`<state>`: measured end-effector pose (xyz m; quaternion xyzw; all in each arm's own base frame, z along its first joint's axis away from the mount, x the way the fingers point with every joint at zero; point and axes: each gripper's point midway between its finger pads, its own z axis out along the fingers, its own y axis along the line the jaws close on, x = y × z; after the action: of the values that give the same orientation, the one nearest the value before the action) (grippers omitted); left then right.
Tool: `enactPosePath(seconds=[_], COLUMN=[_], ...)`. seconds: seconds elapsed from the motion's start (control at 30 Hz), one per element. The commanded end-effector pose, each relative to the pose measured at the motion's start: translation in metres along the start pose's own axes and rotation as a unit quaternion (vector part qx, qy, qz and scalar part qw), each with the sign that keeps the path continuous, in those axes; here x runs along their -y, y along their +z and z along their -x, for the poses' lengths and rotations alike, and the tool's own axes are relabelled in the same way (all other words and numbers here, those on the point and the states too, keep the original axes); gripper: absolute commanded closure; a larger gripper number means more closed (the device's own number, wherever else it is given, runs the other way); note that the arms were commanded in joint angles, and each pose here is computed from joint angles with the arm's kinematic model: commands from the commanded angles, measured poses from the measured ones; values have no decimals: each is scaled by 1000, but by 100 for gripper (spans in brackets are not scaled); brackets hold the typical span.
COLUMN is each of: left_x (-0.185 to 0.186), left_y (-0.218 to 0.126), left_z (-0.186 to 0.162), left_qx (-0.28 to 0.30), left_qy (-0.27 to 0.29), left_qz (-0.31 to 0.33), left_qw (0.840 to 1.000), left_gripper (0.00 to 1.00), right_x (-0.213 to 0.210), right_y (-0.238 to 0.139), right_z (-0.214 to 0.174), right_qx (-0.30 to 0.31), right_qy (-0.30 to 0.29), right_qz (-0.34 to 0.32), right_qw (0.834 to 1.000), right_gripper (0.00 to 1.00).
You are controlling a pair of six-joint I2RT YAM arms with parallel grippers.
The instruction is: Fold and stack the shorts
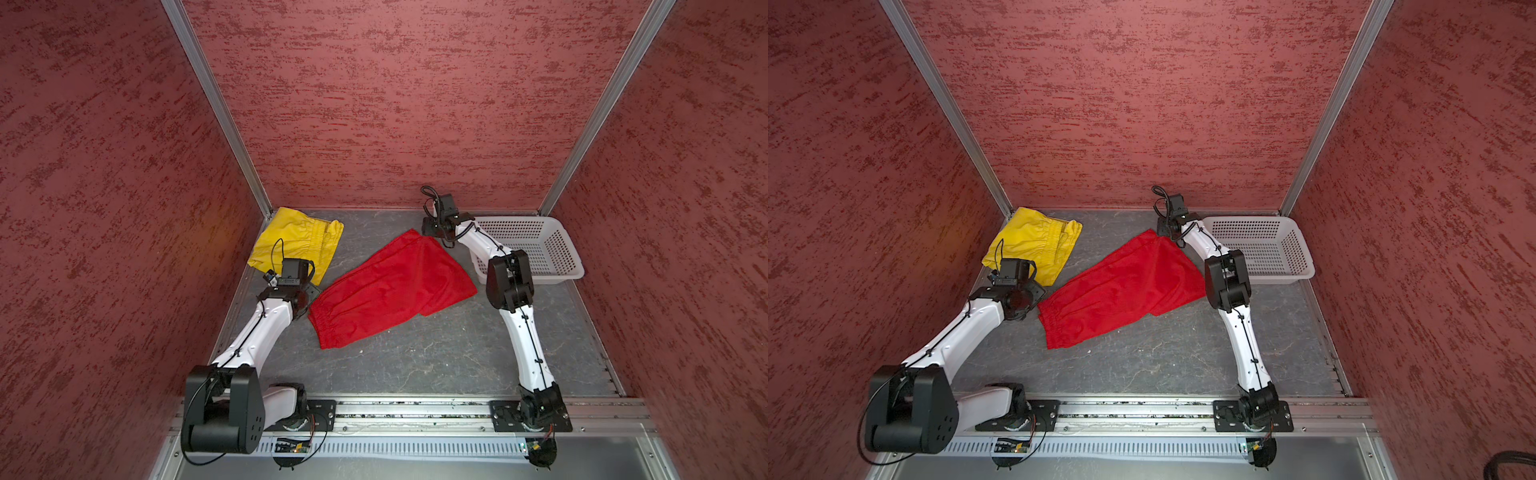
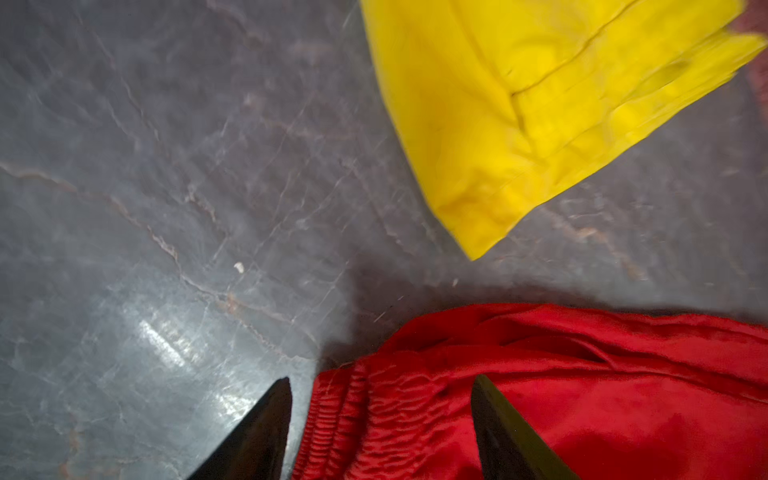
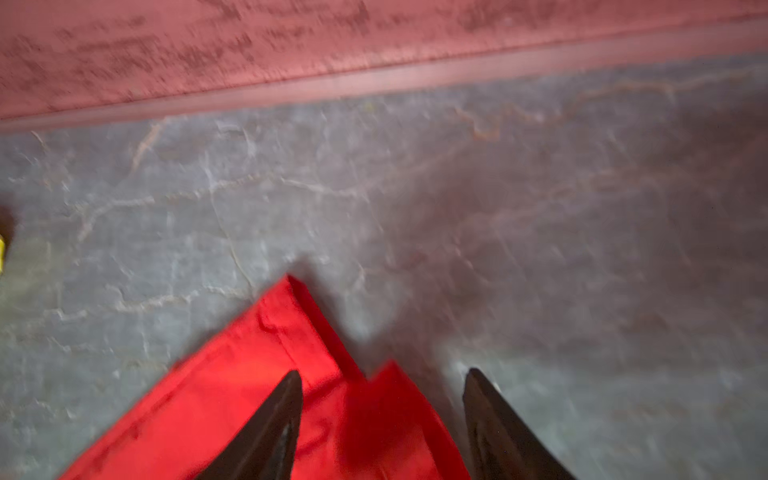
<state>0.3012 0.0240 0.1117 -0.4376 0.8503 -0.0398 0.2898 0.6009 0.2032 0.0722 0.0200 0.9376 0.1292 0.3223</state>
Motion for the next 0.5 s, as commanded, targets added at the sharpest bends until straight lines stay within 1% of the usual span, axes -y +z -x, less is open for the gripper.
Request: enactPosePath(seconds=[0.0,0.03,0.13,0.17,0.23,0.3,0.33,0.4,0.47], left_x=[22,29,50,56,71,85,90,109,129], left_y=[-32,-37,-42,-40,-33,-23,-18,-7,2], left_z=[14,10,-10,-20,-36,-49,-53,-62,-70], left_qx=[43,45,33,26,14,1,-5,-24,-30], left_qy=[35,47,89,105,138,177,192,228,267], left_qz=[-32,-41,-65,-69,-77,-71,-64,-61,-57], left_qw=[998,997,993,992,987,982,979,972,961], left_gripper=[34,38,56,58,58,48,44,40,38], right_x=[-17,-18,-15,-10,0,3,3,0,-1], right_y=[-60,-70,-97,-102,-106,-103,-99,-84,-71], right_z=[25,22,3,-4,-10,-17,-19,-25,-26], right_qx=[55,62,68,67,66,52,43,21,7], right_qy=[-3,-3,-1,5,10,10,10,8,6], right_qz=[26,28,19,13,-4,-12,-14,-9,-8], right_qw=[998,998,997,998,998,999,999,1000,1000], right_gripper=[36,36,35,34,33,32,33,33,33])
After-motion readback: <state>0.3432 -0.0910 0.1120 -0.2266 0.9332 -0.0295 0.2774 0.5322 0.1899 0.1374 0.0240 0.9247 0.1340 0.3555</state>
